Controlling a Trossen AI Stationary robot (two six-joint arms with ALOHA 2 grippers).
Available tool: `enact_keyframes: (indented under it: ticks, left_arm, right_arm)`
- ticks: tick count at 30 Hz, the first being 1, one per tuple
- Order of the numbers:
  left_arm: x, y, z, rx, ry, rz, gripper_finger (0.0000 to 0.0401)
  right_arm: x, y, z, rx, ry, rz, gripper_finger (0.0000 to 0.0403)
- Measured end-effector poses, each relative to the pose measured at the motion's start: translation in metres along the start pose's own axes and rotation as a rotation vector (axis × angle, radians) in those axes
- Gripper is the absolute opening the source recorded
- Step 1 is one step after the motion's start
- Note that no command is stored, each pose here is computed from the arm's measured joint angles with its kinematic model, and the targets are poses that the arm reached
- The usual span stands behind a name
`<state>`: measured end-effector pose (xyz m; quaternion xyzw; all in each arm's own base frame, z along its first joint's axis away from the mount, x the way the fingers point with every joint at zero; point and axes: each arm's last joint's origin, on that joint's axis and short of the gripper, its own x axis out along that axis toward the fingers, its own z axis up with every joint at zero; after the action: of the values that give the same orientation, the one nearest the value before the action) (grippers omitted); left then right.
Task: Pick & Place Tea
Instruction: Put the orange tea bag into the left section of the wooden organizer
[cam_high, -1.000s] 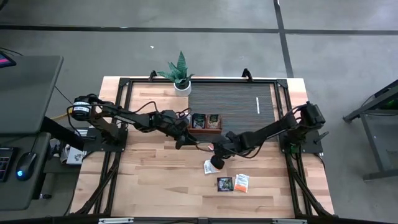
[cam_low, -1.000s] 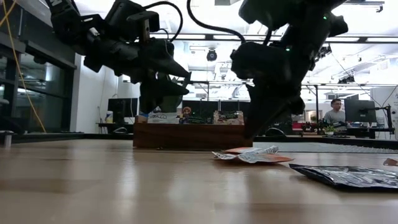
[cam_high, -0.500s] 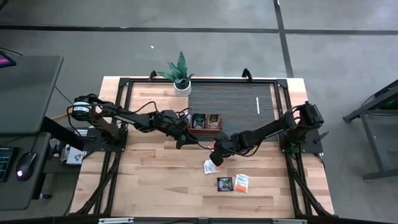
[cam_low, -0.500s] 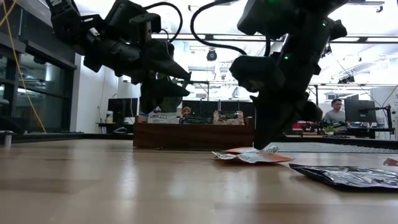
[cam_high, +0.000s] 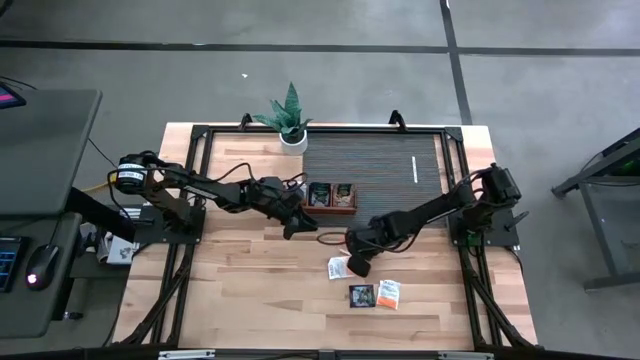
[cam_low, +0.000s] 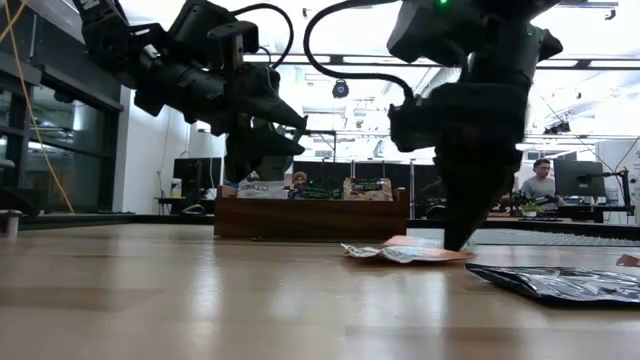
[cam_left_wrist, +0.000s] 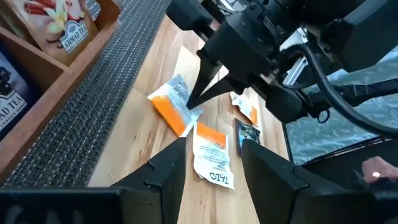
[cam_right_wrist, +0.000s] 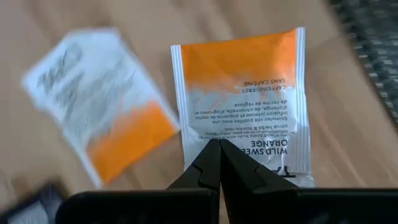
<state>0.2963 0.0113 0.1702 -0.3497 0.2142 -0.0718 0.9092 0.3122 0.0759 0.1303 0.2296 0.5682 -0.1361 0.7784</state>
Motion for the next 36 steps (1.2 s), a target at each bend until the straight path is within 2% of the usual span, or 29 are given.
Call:
enact_keyframes:
  ticks: [8,15,20,24,27,31,36]
  left_arm:
    - [0.000,-0.002,-0.001,-0.014,0.025,-0.031,0.0153]
    - [0.013,-0.007,-0.021,-0.152,0.083,-0.015,0.0153]
    - [0.026,-0.008,-0.034,-0.244,0.052,0.029,0.0153]
    - [0.033,-0.010,-0.035,-0.306,0.028,0.041,0.0153]
    - [0.047,-0.011,-0.032,-0.318,0.050,0.042,0.0153]
    - [0.065,-0.022,-0.015,-0.304,0.040,0.003,0.0153]
    - [0.082,-0.028,-0.001,-0.307,0.063,0.059,0.0153]
  right_arm:
    - [0.000,-0.001,-0.003,-0.249,0.033,0.000,0.0000]
    - [0.000,-0.003,-0.001,-0.325,0.027,-0.009,0.0000]
    - [0.001,-0.003,-0.001,-0.388,0.019,-0.017,0.0000]
    - [0.001,-0.003,-0.001,-0.443,0.016,-0.019,0.0000]
    - [0.001,-0.003,-0.001,-0.458,0.015,-0.018,0.0000]
    - [-0.004,-0.002,0.000,-0.463,-0.008,-0.015,0.0000]
    - [-0.014,-0.003,0.002,-0.474,-0.049,-0.022,0.0000]
